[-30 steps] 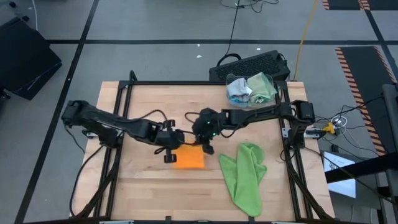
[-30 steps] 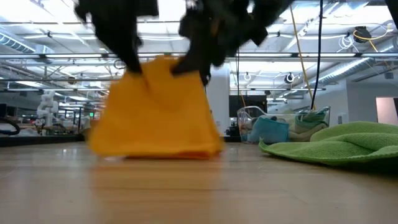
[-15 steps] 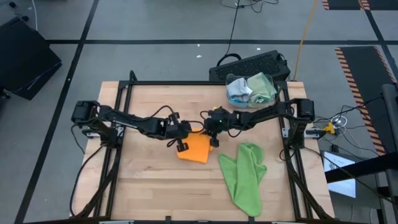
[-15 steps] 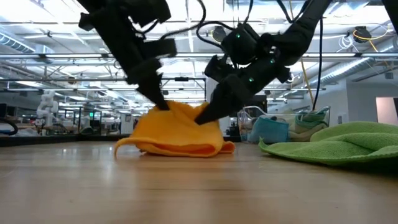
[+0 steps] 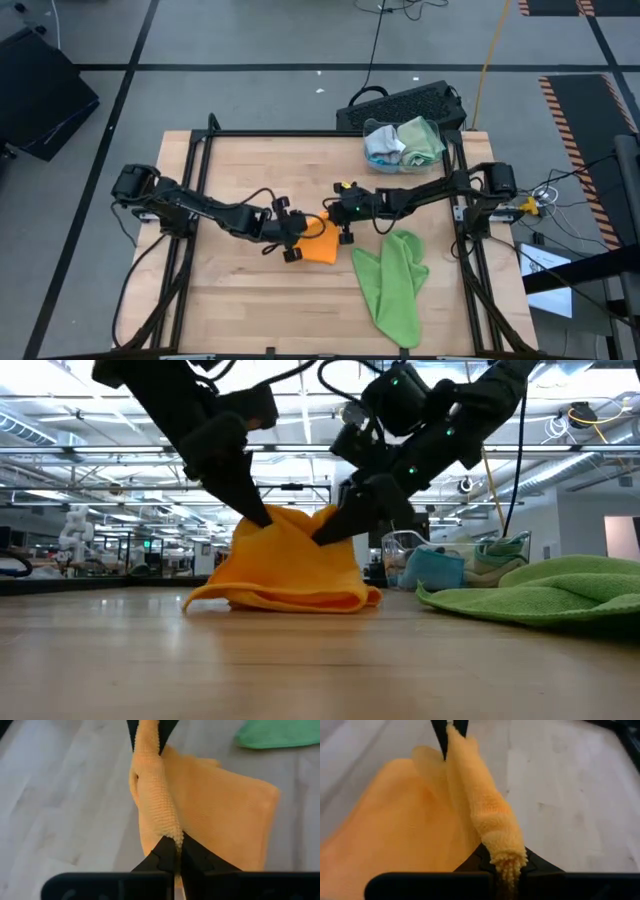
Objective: Fold microfiber towels
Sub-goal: Fold the yellow microfiber towel
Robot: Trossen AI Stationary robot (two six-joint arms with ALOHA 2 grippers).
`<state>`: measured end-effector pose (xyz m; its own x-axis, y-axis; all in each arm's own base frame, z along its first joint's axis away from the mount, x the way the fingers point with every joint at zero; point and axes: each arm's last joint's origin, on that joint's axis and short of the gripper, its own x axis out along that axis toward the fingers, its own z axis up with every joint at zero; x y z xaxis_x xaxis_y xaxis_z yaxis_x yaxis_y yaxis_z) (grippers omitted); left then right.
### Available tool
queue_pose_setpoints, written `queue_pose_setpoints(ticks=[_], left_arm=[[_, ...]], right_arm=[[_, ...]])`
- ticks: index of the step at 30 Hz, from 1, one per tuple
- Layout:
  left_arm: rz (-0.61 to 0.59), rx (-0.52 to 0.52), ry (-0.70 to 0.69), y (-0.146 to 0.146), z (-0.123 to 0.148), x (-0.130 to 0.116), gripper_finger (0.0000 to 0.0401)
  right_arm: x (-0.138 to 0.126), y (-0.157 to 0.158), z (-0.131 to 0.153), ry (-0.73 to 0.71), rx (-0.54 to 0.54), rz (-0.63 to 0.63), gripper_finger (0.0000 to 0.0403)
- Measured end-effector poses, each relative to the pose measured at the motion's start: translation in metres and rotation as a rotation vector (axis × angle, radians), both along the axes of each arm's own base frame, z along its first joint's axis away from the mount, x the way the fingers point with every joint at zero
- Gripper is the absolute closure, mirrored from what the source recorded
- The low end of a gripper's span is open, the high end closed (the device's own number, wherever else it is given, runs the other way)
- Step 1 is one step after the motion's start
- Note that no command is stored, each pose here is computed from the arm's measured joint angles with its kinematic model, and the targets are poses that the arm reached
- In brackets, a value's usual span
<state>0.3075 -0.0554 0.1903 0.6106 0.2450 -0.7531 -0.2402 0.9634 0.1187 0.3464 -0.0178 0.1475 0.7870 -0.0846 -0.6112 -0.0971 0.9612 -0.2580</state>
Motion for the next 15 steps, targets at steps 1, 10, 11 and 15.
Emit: queue_pose_setpoints(ticks=[1, 10, 11, 15], left_arm=[[-0.009, -0.004, -0.003, -0.004, 0.0, -0.001, 0.0389], [-0.043, -0.014, 0.0, -0.022, 0.0, -0.005, 0.0388], [-0.053, -0.018, -0.001, -0.024, 0.0, -0.006, 0.0388], [-0.084, -0.014, -0.002, -0.031, 0.0, -0.008, 0.0396]], right_arm=[[0.0, 0.004, 0.001, 0.001, 0.006, 0.007, 0.0399], [-0.003, 0.044, 0.0, 0.022, -0.139, -0.015, 0.0399], [-0.004, 0.047, 0.001, 0.021, -0.18, -0.019, 0.0399], [-0.004, 0.054, 0.002, 0.027, -0.275, 0.005, 0.0398]])
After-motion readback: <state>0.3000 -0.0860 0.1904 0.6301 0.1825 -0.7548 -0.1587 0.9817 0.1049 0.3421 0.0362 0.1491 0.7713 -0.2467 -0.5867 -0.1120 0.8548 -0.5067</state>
